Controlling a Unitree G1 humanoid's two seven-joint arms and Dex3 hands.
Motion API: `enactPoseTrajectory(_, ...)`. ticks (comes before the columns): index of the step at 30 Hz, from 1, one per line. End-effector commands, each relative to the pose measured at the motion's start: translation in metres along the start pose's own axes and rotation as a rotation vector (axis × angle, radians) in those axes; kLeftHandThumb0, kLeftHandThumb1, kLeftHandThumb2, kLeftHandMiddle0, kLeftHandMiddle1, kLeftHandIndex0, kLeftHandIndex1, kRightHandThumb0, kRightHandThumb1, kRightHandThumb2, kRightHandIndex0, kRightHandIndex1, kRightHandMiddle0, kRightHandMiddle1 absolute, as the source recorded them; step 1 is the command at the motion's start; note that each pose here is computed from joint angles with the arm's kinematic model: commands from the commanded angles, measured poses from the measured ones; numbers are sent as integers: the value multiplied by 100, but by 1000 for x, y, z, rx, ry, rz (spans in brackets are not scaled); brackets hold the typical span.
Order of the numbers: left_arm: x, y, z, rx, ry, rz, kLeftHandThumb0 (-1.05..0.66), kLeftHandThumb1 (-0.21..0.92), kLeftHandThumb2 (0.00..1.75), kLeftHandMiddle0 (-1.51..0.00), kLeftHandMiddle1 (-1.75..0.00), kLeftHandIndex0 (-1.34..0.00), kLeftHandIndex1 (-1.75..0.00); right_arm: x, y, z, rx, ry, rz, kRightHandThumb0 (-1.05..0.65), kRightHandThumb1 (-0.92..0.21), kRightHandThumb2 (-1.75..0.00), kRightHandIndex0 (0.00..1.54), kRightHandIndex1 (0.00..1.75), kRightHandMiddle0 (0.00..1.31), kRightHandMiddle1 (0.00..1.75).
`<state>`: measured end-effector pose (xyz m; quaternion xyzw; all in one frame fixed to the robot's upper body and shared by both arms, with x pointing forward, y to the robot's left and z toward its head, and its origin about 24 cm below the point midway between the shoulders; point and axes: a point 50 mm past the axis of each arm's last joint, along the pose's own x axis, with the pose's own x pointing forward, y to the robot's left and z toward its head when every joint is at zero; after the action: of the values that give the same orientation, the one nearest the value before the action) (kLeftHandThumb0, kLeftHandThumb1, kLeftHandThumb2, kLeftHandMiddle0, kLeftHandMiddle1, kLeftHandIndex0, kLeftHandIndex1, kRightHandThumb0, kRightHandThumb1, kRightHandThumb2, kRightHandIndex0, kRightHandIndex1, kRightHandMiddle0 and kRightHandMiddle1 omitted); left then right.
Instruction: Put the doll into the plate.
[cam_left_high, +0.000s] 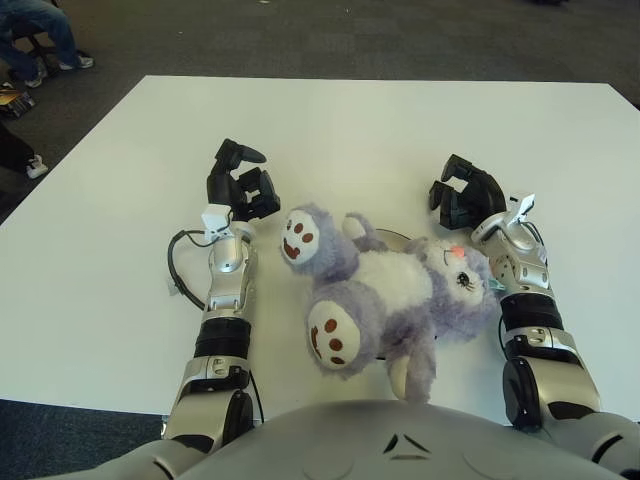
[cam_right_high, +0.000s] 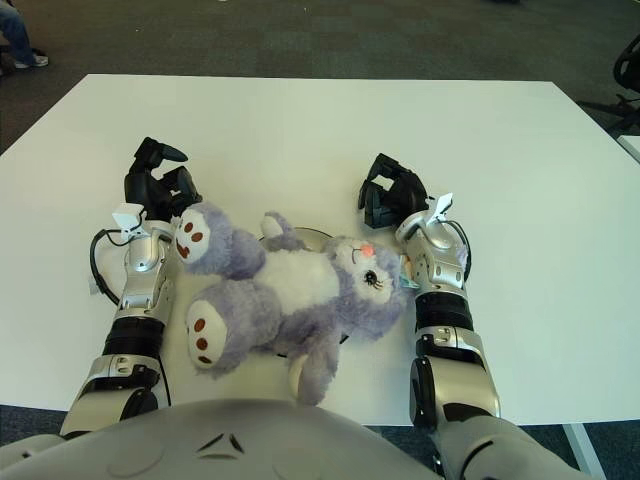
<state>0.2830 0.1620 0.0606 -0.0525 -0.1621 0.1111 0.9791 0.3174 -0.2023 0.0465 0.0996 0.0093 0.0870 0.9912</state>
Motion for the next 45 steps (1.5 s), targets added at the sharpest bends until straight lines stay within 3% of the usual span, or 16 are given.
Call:
enactPoseTrajectory(1, -21, 10, -21, 23, 102, 15, -47, 34, 128, -131, -175, -59, -175, -5, 1, -15, 29, 47, -34, -1, 6, -175, 88, 175, 68, 175)
enactPoseTrajectory(28, -21, 12, -21, 1, 118, 7, -47, 34, 128, -131, -175, -59, -175, -5, -4, -18, 51, 17, -115, -1, 6, -175, 89, 173, 68, 175)
enactPoseTrajectory(36, -21, 14, -25, 2, 186, 12, -46, 35, 127, -129, -175, -58, -175, -7, -3, -18, 50, -55, -168, -1, 6, -175, 88, 174, 68, 175)
enactPoseTrajectory(45, -22, 17, -34, 71, 326, -17, -47, 35, 127, -129, -175, -58, -175, -9, -2, -22, 0, -109, -202, -1, 6, -175, 88, 175, 69, 174)
